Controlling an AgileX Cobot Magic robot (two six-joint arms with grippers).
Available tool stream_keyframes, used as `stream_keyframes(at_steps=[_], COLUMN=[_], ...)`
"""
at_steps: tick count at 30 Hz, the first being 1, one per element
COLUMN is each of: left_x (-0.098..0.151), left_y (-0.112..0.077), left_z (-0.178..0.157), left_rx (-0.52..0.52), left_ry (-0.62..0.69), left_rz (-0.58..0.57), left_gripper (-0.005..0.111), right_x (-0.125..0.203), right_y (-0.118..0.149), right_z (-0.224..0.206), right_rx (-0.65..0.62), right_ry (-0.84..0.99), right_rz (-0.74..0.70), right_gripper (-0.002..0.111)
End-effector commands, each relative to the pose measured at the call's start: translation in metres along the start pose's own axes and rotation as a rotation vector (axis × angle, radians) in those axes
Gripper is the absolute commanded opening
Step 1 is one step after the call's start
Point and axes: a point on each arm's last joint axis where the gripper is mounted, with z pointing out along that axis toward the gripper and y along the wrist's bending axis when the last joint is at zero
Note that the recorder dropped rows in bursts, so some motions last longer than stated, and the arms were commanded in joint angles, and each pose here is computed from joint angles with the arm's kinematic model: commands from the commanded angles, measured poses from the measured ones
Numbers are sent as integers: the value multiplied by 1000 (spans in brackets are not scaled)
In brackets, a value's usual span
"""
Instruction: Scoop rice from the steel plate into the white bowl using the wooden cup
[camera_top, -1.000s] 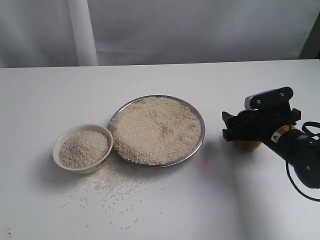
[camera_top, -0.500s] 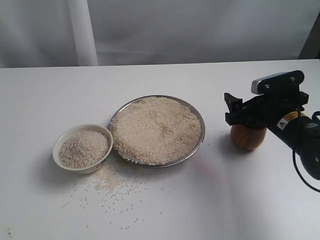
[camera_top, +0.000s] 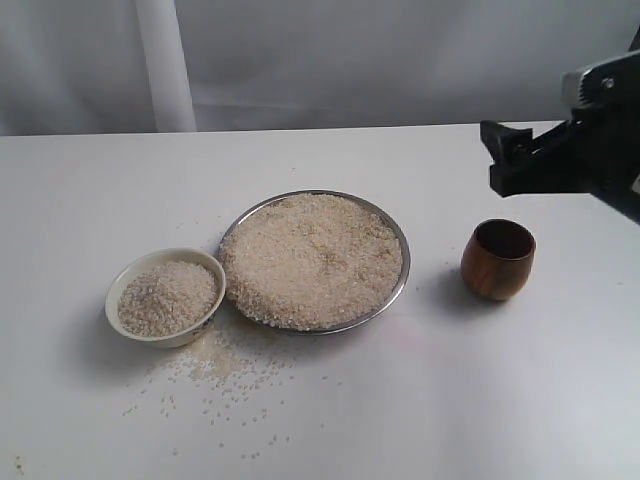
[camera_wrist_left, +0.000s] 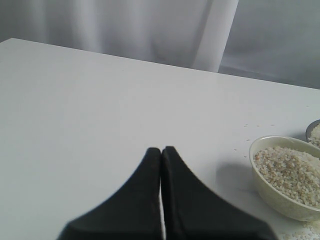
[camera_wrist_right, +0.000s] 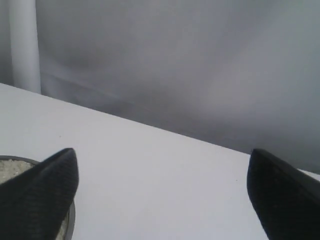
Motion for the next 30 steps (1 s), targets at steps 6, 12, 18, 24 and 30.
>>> stream_keyframes(at_steps=[6,12,18,24,30], left_x=[-2,-2,-2,-2,-2], left_y=[-1,-1,-1,-1,-1], left_z=[-1,-1,-1,-1,-1], left_rx=[9,9,9,9,9], left_ry=[-10,-10,-10,-10,-10], left_rz=[-6,-6,-6,-6,-6], left_gripper=[0,0,0,0,0], right_x=[-55,-77,-74,-55,-50], right_y=[-8,-11,-6,2,8], right_z=[-72,-145,-222,-278,-302], right_rx=[33,66,44,7,-36], right_ry=[-84,-141,-182,-203,-294], right_rz=[-19,-11,121,149,202], right_gripper=[76,48,13,0,0])
